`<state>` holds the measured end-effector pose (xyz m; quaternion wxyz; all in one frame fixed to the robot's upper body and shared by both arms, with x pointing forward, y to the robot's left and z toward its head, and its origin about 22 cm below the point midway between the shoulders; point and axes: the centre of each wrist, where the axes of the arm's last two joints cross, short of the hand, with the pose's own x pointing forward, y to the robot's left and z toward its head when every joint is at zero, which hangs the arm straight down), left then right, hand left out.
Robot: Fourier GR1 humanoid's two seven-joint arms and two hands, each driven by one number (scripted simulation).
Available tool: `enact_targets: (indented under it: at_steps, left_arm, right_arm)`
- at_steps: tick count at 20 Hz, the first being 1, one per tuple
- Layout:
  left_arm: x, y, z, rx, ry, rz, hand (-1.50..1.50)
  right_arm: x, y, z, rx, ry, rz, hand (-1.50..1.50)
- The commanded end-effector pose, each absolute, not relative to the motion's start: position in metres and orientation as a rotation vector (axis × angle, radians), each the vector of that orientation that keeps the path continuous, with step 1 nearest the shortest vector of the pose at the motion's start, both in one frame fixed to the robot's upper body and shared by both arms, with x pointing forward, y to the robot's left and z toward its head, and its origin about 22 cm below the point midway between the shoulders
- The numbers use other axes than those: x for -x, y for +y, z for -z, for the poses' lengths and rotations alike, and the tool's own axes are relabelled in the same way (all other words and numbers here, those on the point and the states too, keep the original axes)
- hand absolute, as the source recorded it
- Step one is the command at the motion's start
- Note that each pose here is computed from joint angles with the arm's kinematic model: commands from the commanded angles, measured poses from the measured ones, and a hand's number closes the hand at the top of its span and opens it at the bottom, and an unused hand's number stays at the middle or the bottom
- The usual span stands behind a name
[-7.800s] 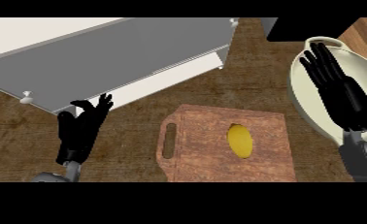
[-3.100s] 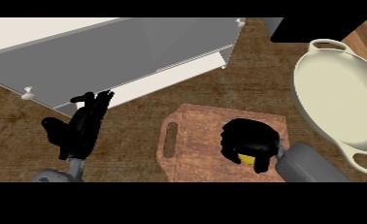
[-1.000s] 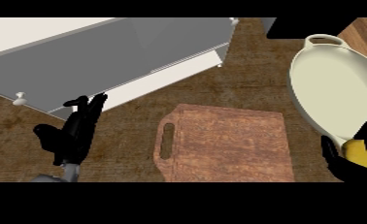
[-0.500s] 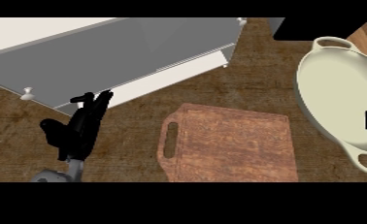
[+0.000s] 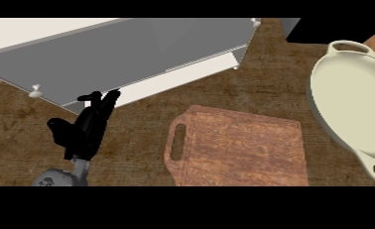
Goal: Pick the lemon from the cutting board and place it in the pot
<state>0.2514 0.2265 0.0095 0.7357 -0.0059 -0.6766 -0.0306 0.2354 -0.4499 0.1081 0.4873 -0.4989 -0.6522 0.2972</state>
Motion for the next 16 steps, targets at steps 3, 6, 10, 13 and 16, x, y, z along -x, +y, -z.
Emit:
enact_targets:
  at_steps: [3, 6, 10, 13, 16]
  left_arm:
    - [-0.292, 0.244, -0.074, -0.043, -1.764, -0.026, 0.0]
    - [-0.294, 0.234, -0.074, -0.04, -1.77, -0.008, 0.0]
    - [-0.288, 0.232, -0.069, -0.04, -1.784, -0.002, 0.0]
    - [-0.288, 0.239, -0.066, -0.061, -1.775, -0.029, 0.0]
    - [-0.291, 0.243, -0.067, -0.083, -1.761, -0.016, 0.0]
  right_arm:
    - [-0.24, -0.47, -0.067, 1.009, -1.43, -0.697, 1.5]
    - [-0.254, -0.474, -0.066, 0.892, -1.433, -0.709, -1.5]
    - [-0.274, -0.465, -0.062, 0.808, -1.517, -0.778, -1.5]
    - [-0.28, -0.466, -0.062, 0.752, -1.642, -0.716, -1.5]
    - [-0.29, -0.468, -0.072, 0.653, -1.742, -0.59, -1.5]
